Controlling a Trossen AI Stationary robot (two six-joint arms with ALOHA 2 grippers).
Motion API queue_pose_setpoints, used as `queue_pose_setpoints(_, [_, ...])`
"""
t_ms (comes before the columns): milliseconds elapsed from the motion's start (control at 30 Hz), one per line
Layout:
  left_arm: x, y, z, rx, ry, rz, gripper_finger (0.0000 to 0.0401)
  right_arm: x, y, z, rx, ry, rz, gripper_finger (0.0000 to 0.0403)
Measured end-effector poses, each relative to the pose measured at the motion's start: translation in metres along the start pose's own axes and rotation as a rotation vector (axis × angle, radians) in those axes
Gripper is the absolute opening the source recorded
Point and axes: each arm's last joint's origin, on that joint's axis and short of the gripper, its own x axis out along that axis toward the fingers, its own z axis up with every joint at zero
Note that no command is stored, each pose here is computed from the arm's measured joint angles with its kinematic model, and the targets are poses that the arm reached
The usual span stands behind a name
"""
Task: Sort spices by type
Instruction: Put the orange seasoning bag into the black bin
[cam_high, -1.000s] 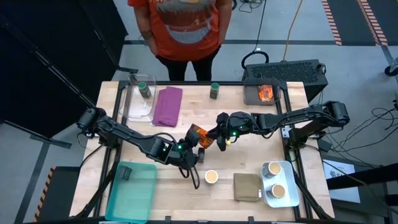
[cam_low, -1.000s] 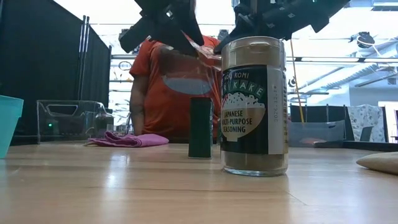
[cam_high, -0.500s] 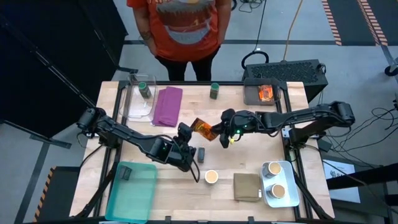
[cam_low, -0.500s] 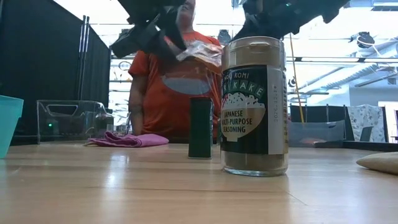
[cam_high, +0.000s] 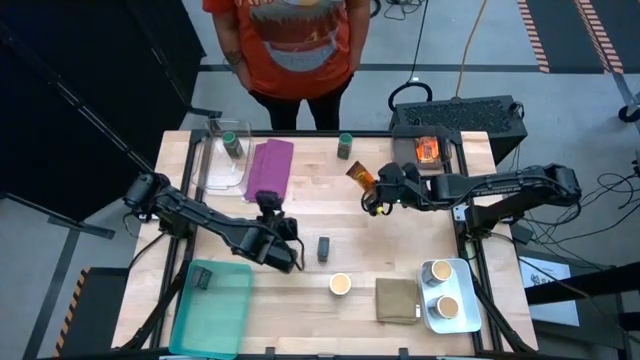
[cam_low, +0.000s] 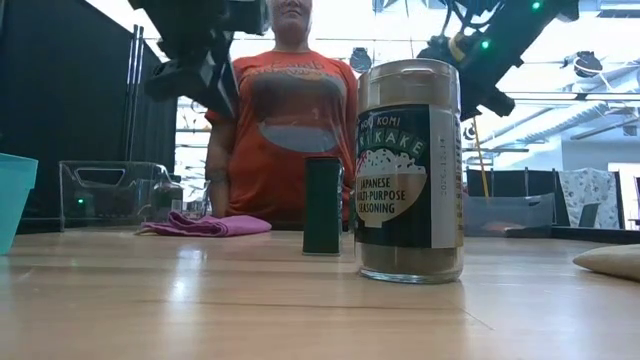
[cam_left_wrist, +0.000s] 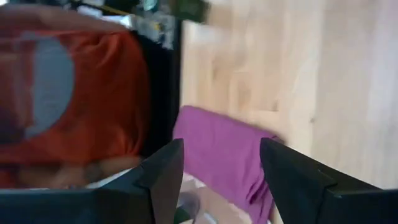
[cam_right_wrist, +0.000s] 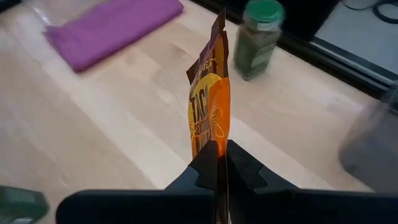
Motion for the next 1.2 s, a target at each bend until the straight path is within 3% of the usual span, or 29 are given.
queue_pose_setpoints(200, [-0.015,-0.005,-0.028,-0.031,-0.093,0.133,0.0211,0.002,-0.004,0.000,0.007,0.014,-0.035,0.0000])
queue_pose_setpoints(367, [-0.026,-0.001,-0.062,-0.176,-0.214,0.066,0.0184,0.002,-0.004,0.000,0.009,0.010,-0.036,0.0000])
queue_pose_setpoints(500, [-0.034,0.000,-0.070,-0.245,-0.397,-0.164,0.0157,0.005,-0.009,0.004,0.030,-0.009,-0.073,0.0000])
queue_pose_setpoints(633, [-0.036,0.002,-0.063,-0.223,-0.768,-0.502,0.0135,0.010,-0.018,0.011,0.069,-0.024,-0.105,0.0000])
queue_pose_setpoints(700, [-0.030,0.004,-0.064,-0.201,-0.910,-0.553,0.0126,0.013,-0.023,0.014,0.084,-0.029,-0.122,0.0000])
queue_pose_setpoints(800, [-0.013,0.008,-0.068,-0.211,-0.961,-0.498,0.0118,0.014,-0.030,0.022,0.097,-0.022,-0.158,0.0000])
queue_pose_setpoints(1033, [0.022,0.031,-0.067,-0.302,-0.881,-0.378,0.0116,-0.008,-0.045,0.062,0.107,-0.008,-0.291,0.0000])
queue_pose_setpoints(1200, [0.035,0.050,-0.069,-0.374,-0.808,-0.249,0.0116,-0.020,-0.075,0.081,0.181,0.057,-0.450,0.0000])
